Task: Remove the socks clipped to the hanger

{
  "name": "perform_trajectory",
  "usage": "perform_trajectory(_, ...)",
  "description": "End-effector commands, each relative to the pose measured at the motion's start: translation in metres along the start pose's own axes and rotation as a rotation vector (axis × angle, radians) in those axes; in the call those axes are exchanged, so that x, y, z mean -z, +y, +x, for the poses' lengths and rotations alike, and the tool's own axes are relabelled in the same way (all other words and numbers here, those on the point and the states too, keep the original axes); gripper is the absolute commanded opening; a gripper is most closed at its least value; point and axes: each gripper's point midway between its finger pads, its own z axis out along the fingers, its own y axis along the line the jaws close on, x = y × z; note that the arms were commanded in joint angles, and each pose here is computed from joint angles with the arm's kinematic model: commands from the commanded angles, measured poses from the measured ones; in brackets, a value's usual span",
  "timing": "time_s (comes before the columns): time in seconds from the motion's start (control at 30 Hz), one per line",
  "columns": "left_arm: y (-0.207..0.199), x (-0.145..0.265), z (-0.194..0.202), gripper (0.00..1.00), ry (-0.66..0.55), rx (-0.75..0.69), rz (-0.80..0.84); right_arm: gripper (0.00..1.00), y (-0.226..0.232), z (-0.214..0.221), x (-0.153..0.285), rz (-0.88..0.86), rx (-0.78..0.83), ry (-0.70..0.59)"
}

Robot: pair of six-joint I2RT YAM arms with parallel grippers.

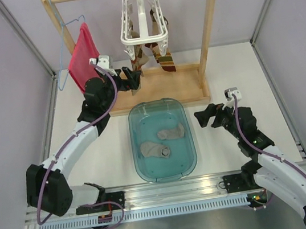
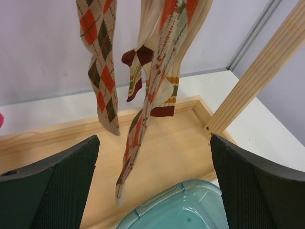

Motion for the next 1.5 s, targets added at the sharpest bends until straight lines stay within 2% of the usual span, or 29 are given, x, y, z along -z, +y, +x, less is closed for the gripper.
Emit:
perform_trajectory(0.0,-0.014,-0.018,-0.029,1.0,-0.098,-0.065,0.088,0.98,-0.001,0.002,-0.003,-0.008,0.001,-0.002)
perform_trajectory(0.2,-0.01,-0.049,-0.017,0.98,-0.082,-0.078,0.105,0.98,-0.002,0.008,-0.008,-0.014,0.005,0.013)
perform_trajectory(0.27,-0.008,-0.059,-0.016,0.92,-0.08,-0.085,0.096,0.98,-0.001,0.008,-0.009,-0.02,0.005,0.012)
perform_trajectory(0.33,-0.004,-0.065,-0.015,0.77,-0.078,-0.093,0.085,0.98,-0.001,0.009,-0.01,-0.02,0.006,0.015)
perform_trajectory(0.37,-0.003,-0.069,-0.013,0.64,-0.07,-0.095,0.078,0.98,-0.001,0.008,-0.011,-0.023,0.005,0.01)
perform_trajectory(0.43,-0.003,-0.072,-0.01,0.54,-0.061,-0.101,0.085,0.98,-0.001,0.01,-0.012,-0.023,0.005,0.015)
perform_trajectory(0.47,-0.004,-0.072,-0.01,0.45,-0.057,-0.102,0.091,0.98,-0.002,0.01,-0.013,-0.021,0.005,0.016)
perform_trajectory(0.53,-0.004,-0.072,-0.006,0.35,-0.04,-0.102,0.095,0.98,-0.002,0.012,-0.014,-0.022,0.005,0.021)
perform_trajectory(0.6,-0.004,-0.07,-0.003,0.06,-0.034,-0.094,0.088,0.98,-0.002,0.014,-0.015,-0.025,0.003,0.026)
perform_trajectory(0.63,-0.001,-0.068,-0.006,0.02,-0.045,-0.091,0.075,0.98,-0.001,0.013,-0.015,-0.029,0.002,0.025)
perform_trajectory(0.93,-0.01,-0.049,-0.013,0.02,-0.063,-0.071,0.101,0.98,0.003,0.012,-0.011,-0.045,-0.008,0.017)
perform_trajectory(1.2,-0.03,0.008,-0.036,0.02,-0.12,-0.021,0.117,0.98,0.004,0.003,-0.005,-0.032,-0.008,0.004)
perform_trajectory(1.47,-0.072,0.036,-0.031,0.02,-0.023,0.014,0.216,0.94,0.025,-0.018,0.0,-0.09,-0.017,-0.024)
